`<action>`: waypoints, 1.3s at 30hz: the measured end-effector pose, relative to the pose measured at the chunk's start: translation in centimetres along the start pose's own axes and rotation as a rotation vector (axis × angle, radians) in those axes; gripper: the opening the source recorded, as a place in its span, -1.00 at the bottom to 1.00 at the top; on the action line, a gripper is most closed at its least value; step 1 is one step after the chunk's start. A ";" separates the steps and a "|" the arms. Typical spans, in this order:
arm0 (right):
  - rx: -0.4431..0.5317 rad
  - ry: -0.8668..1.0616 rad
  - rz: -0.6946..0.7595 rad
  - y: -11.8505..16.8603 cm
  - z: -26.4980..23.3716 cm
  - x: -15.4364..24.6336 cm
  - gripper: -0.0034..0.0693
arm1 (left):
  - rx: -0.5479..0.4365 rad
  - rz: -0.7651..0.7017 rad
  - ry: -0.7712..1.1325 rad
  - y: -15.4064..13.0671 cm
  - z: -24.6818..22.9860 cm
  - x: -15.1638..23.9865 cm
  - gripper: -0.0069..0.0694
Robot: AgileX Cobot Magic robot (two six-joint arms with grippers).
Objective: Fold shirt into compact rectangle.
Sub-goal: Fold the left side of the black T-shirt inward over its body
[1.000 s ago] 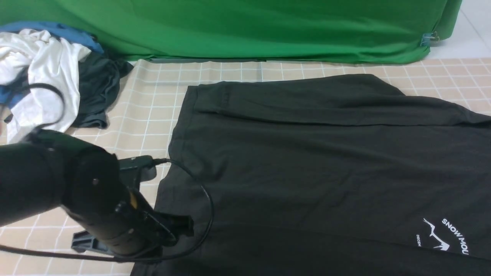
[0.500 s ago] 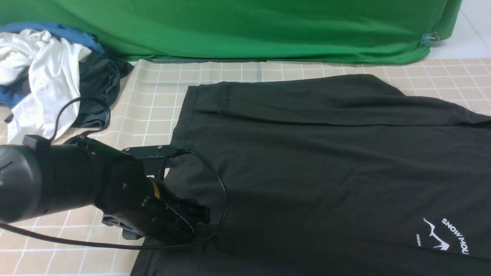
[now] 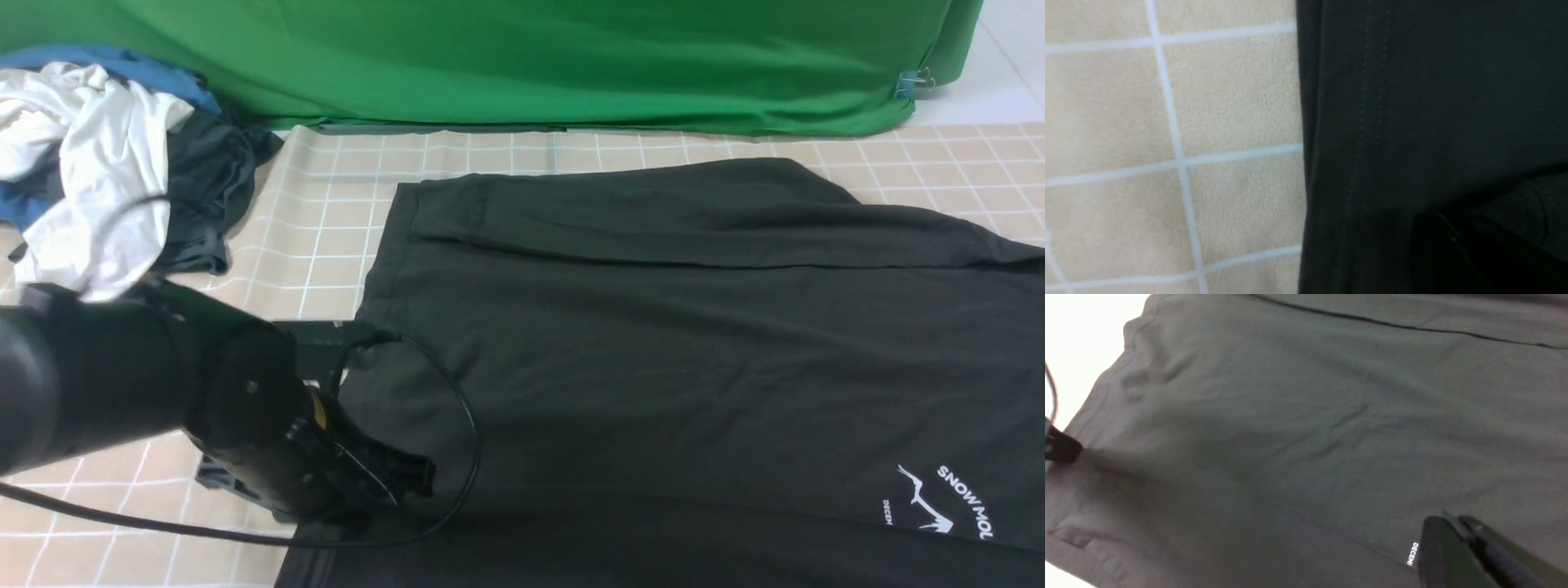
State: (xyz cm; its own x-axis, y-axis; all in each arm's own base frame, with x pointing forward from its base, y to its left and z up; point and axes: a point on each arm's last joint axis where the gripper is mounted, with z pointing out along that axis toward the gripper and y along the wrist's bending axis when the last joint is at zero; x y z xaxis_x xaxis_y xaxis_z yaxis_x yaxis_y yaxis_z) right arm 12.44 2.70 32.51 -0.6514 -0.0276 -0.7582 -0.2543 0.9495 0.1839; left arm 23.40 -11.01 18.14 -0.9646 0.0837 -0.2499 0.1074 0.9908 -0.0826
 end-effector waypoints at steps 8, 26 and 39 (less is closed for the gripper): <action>0.007 -0.019 0.000 -0.1 0.0 -0.2 -0.74 | 0.039 -0.019 -0.145 -0.8 -6.1 -2.8 -0.70; 0.011 -0.030 0.001 -0.1 0.0 -0.3 -0.71 | -0.140 0.097 -0.272 -2.8 -6.2 -13.7 -0.70; 0.011 -0.034 0.003 -0.1 0.0 -0.3 -0.71 | -0.240 0.133 -0.229 -2.7 -1.2 -15.3 -0.70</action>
State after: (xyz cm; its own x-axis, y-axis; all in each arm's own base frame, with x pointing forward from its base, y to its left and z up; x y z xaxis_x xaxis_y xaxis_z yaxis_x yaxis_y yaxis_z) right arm 12.67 2.61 32.73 -0.6272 -0.0144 -0.7787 -0.2442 0.9531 0.1790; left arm 37.54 -14.81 23.36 -0.8642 0.2141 -0.4553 0.1420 0.9719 0.1876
